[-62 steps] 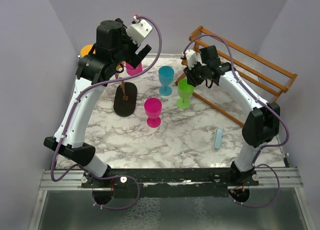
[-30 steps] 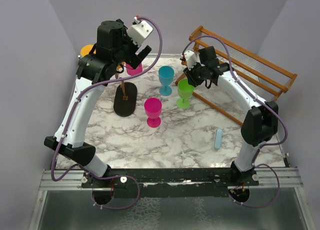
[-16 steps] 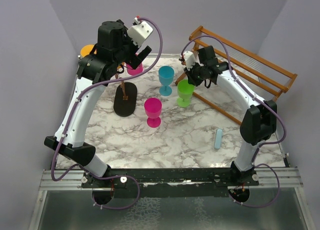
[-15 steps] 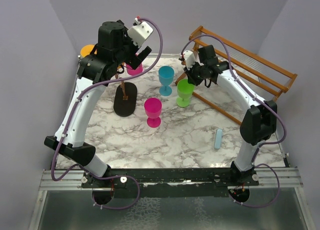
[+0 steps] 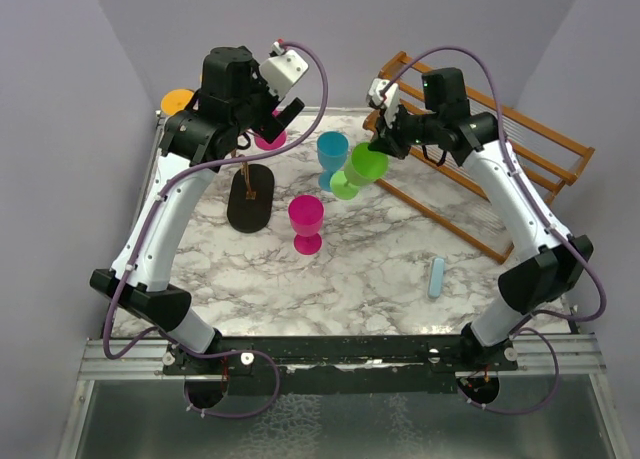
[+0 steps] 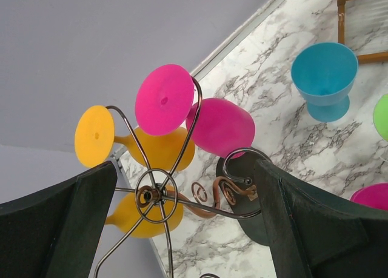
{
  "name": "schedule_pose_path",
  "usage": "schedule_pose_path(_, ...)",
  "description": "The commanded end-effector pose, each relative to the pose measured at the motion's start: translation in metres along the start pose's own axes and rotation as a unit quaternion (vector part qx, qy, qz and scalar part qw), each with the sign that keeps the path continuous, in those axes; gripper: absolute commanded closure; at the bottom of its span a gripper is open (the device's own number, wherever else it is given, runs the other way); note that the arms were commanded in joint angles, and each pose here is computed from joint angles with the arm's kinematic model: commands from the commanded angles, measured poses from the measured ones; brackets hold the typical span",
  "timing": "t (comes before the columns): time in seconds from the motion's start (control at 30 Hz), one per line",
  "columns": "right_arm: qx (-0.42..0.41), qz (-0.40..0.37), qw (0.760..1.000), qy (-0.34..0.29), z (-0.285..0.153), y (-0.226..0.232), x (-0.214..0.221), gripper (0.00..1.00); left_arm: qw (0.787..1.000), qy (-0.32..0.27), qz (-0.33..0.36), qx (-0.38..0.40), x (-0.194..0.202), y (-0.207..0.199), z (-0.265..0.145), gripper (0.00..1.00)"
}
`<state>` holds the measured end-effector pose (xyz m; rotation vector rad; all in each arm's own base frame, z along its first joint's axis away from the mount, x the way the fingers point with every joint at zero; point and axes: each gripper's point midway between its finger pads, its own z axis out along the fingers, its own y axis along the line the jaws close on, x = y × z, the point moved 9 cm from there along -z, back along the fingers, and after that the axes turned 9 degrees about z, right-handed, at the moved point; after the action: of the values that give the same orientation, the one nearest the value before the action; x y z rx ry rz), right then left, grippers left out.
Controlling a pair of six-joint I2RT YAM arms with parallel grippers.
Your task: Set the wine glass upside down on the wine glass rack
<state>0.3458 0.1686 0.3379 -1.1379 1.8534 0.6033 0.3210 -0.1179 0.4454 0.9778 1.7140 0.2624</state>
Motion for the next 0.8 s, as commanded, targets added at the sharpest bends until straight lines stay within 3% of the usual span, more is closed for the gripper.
schedule_pose_path(0.0, -0.015, -0.064, 0.996, -0.067, -0.036, 0.013, -0.045, 0.99, 0.999, -0.047, -0.024, -0.007, -0.014, 0.007, -0.012, 0.01)
schedule_pose_path(0.23, 0.010, -0.101, 0.983, -0.155, -0.077, 0.027, -0.089, 0.99, 0.990, -0.088, -0.107, -0.008, -0.019, 0.010, -0.015, 0.01)
schedule_pose_path(0.4, 0.034, -0.070, 0.973, -0.218, -0.097, 0.032, -0.115, 0.99, 0.972, -0.133, -0.188, 0.036, -0.026, 0.007, -0.016, 0.01)
schedule_pose_path(0.77, 0.070, -0.014, 0.961, -0.267, -0.124, 0.042, -0.132, 0.99, 0.922, -0.185, -0.310, 0.142, -0.047, -0.010, -0.012, 0.12)
